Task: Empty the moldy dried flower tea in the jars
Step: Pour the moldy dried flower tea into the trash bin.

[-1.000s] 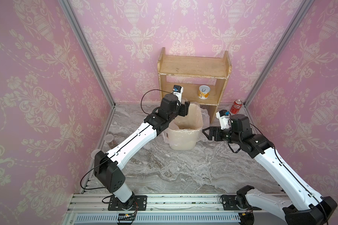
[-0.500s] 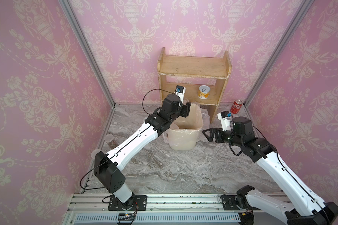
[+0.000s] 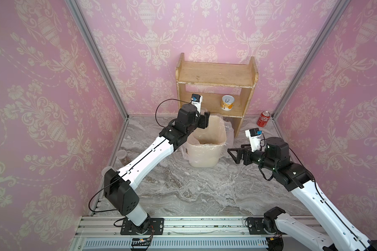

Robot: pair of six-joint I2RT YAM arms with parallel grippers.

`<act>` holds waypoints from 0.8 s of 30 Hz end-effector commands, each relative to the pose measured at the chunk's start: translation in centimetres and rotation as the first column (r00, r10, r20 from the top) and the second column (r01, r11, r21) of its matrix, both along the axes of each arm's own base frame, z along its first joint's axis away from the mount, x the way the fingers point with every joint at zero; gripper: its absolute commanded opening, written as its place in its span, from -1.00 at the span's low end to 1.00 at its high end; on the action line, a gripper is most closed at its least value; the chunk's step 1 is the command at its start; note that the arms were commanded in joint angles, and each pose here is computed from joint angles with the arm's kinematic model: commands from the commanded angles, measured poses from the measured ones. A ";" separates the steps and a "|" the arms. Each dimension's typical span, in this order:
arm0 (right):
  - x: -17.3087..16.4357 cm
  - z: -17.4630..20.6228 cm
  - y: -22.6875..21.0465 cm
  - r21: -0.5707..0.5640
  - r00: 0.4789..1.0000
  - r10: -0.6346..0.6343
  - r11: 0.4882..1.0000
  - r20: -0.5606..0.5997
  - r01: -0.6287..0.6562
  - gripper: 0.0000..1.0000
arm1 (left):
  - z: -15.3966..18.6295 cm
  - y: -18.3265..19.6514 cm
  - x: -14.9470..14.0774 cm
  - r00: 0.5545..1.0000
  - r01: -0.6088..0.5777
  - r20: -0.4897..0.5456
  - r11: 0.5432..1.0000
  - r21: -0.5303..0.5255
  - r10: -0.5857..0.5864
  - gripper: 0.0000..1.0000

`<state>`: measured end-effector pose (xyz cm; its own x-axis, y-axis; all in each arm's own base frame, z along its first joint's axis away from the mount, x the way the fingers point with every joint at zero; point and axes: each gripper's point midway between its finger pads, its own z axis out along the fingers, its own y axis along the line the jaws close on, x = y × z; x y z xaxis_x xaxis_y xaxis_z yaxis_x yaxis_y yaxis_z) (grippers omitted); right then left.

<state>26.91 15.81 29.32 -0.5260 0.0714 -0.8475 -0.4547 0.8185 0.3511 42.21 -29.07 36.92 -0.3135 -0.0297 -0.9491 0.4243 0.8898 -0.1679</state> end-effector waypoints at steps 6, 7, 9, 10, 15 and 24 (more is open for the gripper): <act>-0.8 2.2 -0.3 0.013 0.981 0.027 0.999 0.194 -0.031 0.99 | 1.5 -0.6 -0.8 0.999 0.020 0.030 1.000 0.008 -0.020 -0.45; -0.8 2.3 -0.3 0.011 0.977 0.025 1.000 0.213 -0.028 0.99 | 1.4 -1.1 -1.0 0.999 0.044 0.005 0.999 -0.011 -0.044 -0.42; -0.9 2.3 -0.5 0.011 0.971 0.023 1.000 0.239 -0.027 0.99 | 1.1 -0.5 -0.2 0.998 0.044 -0.044 0.996 -0.073 -0.048 -0.45; -1.0 2.4 -0.6 0.012 0.967 0.018 1.000 0.252 -0.022 0.99 | 1.0 0.3 0.2 0.999 0.003 -0.047 0.997 -0.076 -0.006 -0.49; -1.0 2.5 -0.9 0.006 0.962 0.007 1.000 0.273 -0.009 0.99 | 1.2 -1.8 -1.1 0.997 0.075 -0.011 0.997 0.015 -0.075 -0.39; -1.0 2.2 -0.7 0.002 0.966 0.019 1.000 0.258 -0.020 0.99 | 1.4 -1.4 -1.2 0.999 0.043 0.028 0.993 0.106 -0.046 -0.42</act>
<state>25.76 15.25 31.08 -0.3227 0.0762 -0.9434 -0.5393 0.8043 0.2494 41.74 -29.90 37.21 -0.3244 0.0141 -0.9458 0.4468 0.8836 -0.1401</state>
